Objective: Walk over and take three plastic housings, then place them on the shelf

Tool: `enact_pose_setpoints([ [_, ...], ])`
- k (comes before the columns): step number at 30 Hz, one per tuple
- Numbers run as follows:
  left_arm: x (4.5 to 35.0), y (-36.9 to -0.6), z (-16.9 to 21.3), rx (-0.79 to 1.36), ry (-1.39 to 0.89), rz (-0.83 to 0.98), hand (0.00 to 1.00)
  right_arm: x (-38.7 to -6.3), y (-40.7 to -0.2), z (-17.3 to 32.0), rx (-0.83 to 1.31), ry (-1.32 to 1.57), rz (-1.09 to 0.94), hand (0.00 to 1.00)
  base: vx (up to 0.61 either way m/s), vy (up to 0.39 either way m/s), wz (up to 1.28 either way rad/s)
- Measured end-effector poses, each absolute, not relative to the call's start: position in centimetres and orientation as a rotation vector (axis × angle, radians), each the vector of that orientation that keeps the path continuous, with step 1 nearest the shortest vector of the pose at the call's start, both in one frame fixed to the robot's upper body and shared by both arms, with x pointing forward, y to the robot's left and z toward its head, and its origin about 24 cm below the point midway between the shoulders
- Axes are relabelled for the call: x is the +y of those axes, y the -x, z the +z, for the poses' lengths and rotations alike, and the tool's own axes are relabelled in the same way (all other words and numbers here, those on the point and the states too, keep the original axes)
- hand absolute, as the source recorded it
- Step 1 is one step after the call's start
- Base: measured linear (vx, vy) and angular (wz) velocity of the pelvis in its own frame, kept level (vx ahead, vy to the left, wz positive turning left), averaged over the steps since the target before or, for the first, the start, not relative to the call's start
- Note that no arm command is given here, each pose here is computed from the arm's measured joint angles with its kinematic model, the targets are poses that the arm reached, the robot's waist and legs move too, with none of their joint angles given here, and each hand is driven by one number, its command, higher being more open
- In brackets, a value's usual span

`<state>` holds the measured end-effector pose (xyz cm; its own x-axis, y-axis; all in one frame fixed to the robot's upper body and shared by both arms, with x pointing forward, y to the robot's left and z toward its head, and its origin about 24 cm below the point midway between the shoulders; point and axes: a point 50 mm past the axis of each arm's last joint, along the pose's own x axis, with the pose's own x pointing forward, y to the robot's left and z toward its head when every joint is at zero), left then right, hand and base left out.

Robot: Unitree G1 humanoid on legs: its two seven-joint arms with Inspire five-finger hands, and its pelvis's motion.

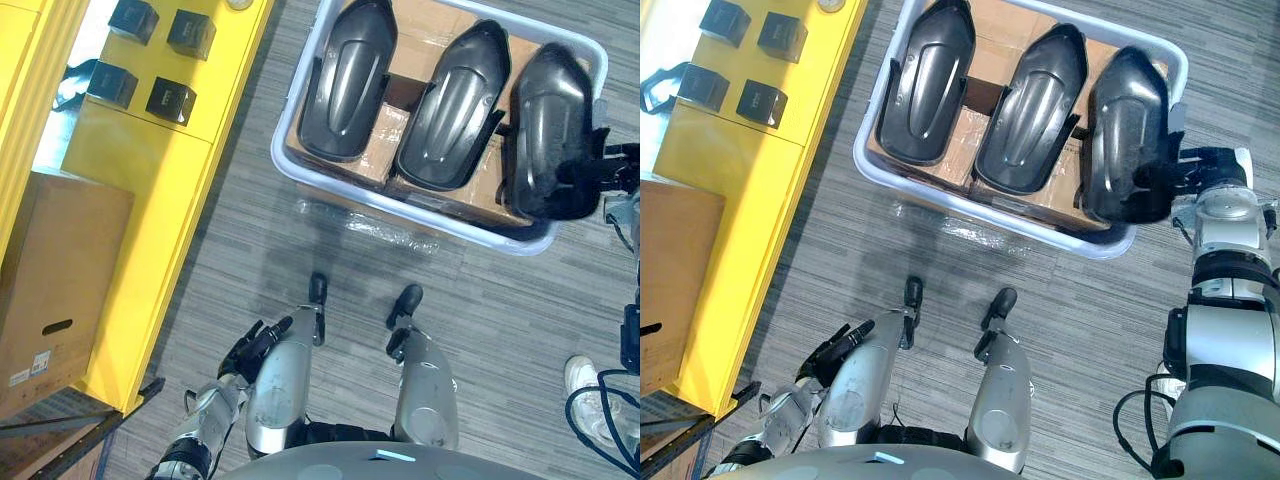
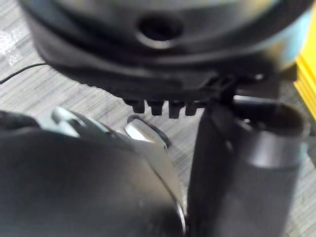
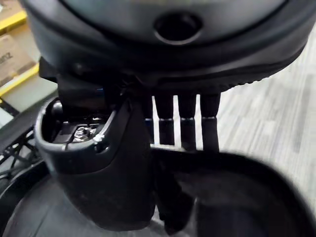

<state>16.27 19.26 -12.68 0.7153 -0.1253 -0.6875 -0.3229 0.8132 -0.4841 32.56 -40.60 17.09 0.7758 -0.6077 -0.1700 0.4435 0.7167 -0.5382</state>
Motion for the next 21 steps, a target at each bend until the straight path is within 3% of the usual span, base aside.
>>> enact_pose_setpoints([
  [10, 19.8, -16.1, -12.4, 0.757, 0.636, 0.137, 1.00, -39.4, -31.6, 12.0, 0.408, 0.418, -0.554, 0.00, 0.01, -0.003, 0.01],
  [16, 21.2, -13.9, -13.2, 0.826, 0.569, 0.172, 1.00, -38.7, -29.5, 8.0, 0.467, 0.481, -0.554, 0.00, 0.10, 0.017, -0.09],
  [21, 21.4, -11.5, -13.8, 0.870, 0.557, 0.202, 1.00, -38.1, -28.1, 8.0, 0.352, 0.485, -0.654, 0.00, 0.07, 0.039, -0.11],
])
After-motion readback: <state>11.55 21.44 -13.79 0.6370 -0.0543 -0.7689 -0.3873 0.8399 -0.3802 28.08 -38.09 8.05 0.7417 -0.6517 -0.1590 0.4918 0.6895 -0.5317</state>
